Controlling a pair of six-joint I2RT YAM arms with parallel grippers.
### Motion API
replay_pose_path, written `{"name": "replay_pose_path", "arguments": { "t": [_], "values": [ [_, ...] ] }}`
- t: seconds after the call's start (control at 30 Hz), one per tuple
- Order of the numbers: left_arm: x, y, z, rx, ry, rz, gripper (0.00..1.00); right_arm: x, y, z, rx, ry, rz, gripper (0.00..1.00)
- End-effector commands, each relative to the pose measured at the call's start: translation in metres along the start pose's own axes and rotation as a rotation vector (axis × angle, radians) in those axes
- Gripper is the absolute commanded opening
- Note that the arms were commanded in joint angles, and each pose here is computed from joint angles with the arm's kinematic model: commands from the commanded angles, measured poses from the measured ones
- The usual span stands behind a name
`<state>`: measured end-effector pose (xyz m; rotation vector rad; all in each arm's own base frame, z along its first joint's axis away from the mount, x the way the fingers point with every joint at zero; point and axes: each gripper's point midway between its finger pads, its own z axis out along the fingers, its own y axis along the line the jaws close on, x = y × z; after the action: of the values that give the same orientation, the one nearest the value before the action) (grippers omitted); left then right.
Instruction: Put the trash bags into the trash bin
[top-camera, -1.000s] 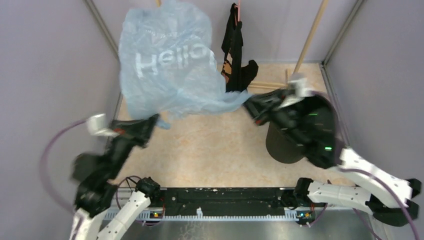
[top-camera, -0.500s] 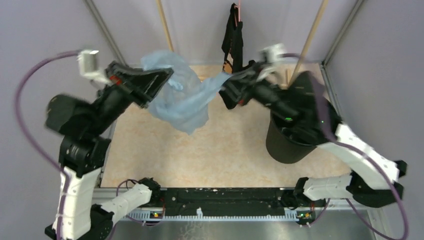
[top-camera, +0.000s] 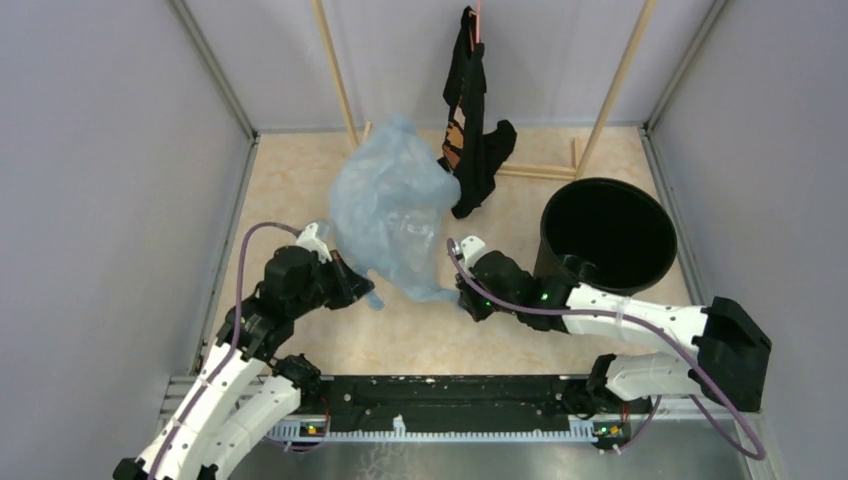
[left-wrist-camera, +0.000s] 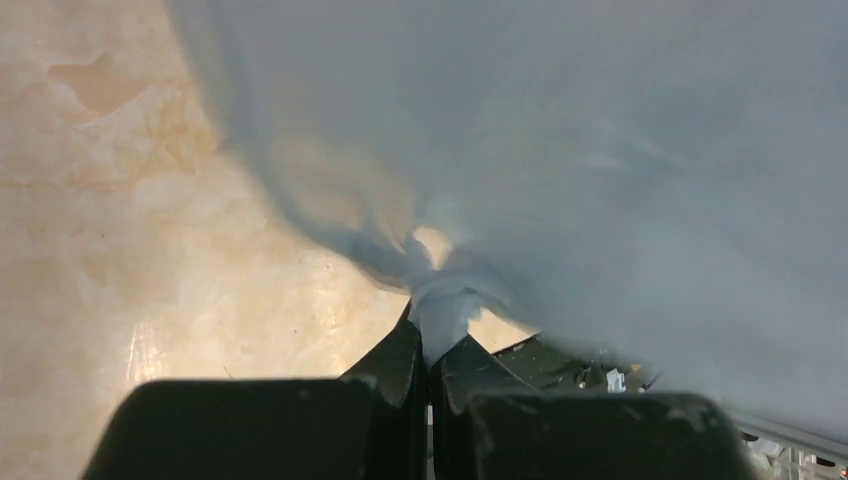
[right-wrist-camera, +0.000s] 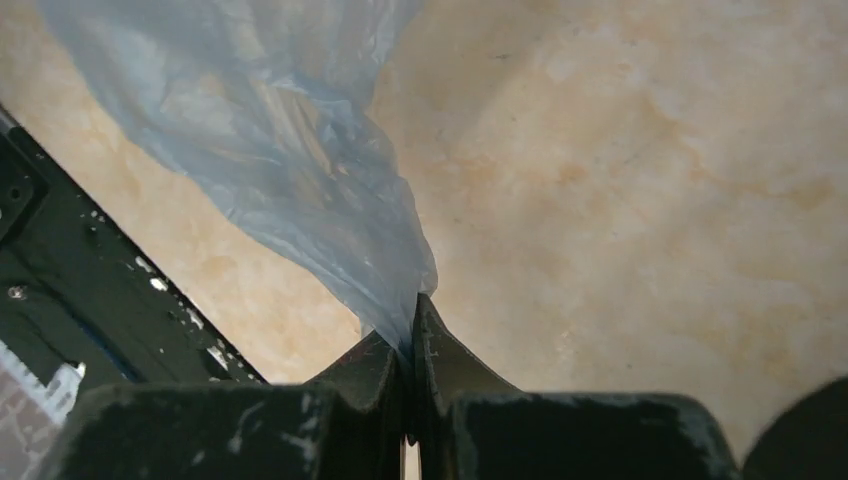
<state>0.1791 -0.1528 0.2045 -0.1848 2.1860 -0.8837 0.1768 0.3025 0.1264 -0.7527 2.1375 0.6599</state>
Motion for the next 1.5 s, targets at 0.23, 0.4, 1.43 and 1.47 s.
{"name": "replay_pose_path", "arguments": {
  "t": [0.23,0.4,1.43,1.47],
  "values": [
    [-0.138,-0.216,-0.15,0.662,-0.4,0.381,0.0,-0.267,0.064,-0.216,-0.201,-0.774,-0.105,0.0],
    [-0.075,-0.072,-0.058,0.174,-0.254,0.1,0.0,-0.138,0.006,-0.104,0.01,-0.444,0.025,0.02],
    [-0.143,-0.166,-0.147,0.475,-0.558,0.328,0.0,-0.144,0.063,-0.106,-0.248,-0.292,0.647,0.99],
    [-0.146,-0.164,-0.148,0.461,-0.579,0.321,0.0,-0.144,0.064,-0.108,-0.255,-0.289,0.666,0.99]
  ]
}}
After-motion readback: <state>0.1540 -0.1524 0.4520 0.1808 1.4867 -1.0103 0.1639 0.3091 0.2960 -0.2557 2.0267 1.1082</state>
